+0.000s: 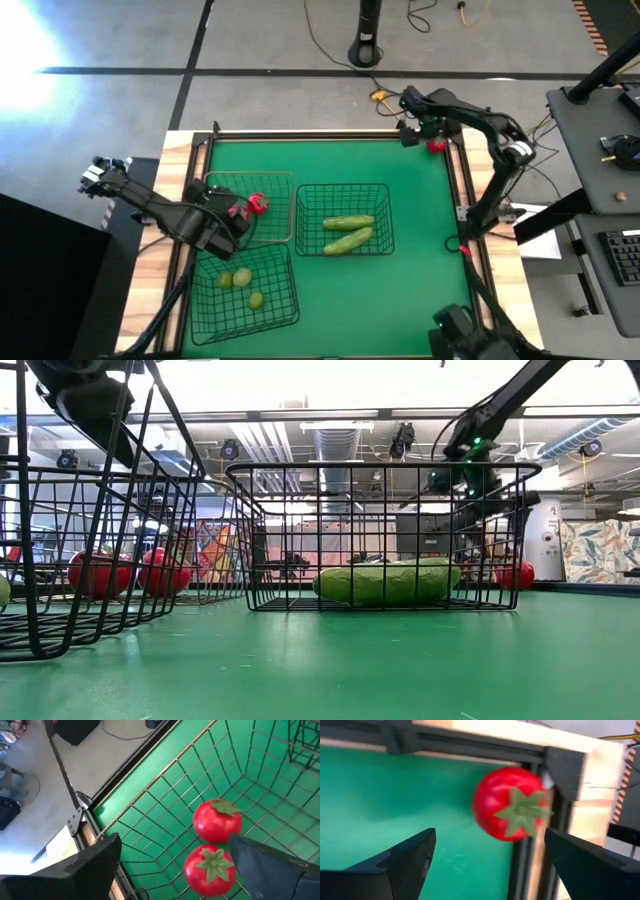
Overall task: Sort produce into baskets
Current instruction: Put the tomato into the gold wire basket
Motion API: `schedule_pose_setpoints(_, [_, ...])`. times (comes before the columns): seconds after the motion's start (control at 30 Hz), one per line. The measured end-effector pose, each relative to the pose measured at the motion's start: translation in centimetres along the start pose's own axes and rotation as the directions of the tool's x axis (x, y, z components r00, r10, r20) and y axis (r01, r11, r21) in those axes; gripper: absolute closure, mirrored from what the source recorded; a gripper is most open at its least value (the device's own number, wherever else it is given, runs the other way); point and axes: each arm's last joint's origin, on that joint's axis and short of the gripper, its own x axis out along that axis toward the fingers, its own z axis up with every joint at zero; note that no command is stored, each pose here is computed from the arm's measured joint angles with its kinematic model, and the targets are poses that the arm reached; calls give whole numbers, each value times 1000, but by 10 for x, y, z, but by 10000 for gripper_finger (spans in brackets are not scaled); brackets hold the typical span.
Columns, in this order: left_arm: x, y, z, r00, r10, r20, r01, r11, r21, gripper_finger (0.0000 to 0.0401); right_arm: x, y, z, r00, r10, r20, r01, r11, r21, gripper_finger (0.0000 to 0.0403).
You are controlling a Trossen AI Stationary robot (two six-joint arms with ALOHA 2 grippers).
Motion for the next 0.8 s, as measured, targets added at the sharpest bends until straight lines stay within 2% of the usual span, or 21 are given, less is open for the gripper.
schedule_pose_setpoints(0.2, [2,7,-1,999,13,49,-13,1000,10,53,16,2,20,999,-22,-49,24,999,35,37])
schedule_pose_setpoints(0.3, [2,12,0,995,20,101,-22,1000,18,53,20,2,29,994,-40,-103,48,995,82,37])
schedule_pose_setpoints(0.43, [0,19,1,991,10,136,-12,1000,17,53,24,5,41,992,-63,-105,77,988,137,37])
schedule_pose_setpoints(0.63, [-4,34,0,990,-35,138,39,999,-30,53,33,7,46,979,-148,-138,169,972,161,40])
schedule_pose_setpoints(0.8, [-1,47,-7,990,-71,118,80,995,-67,53,37,8,45,971,-179,-158,210,955,210,62])
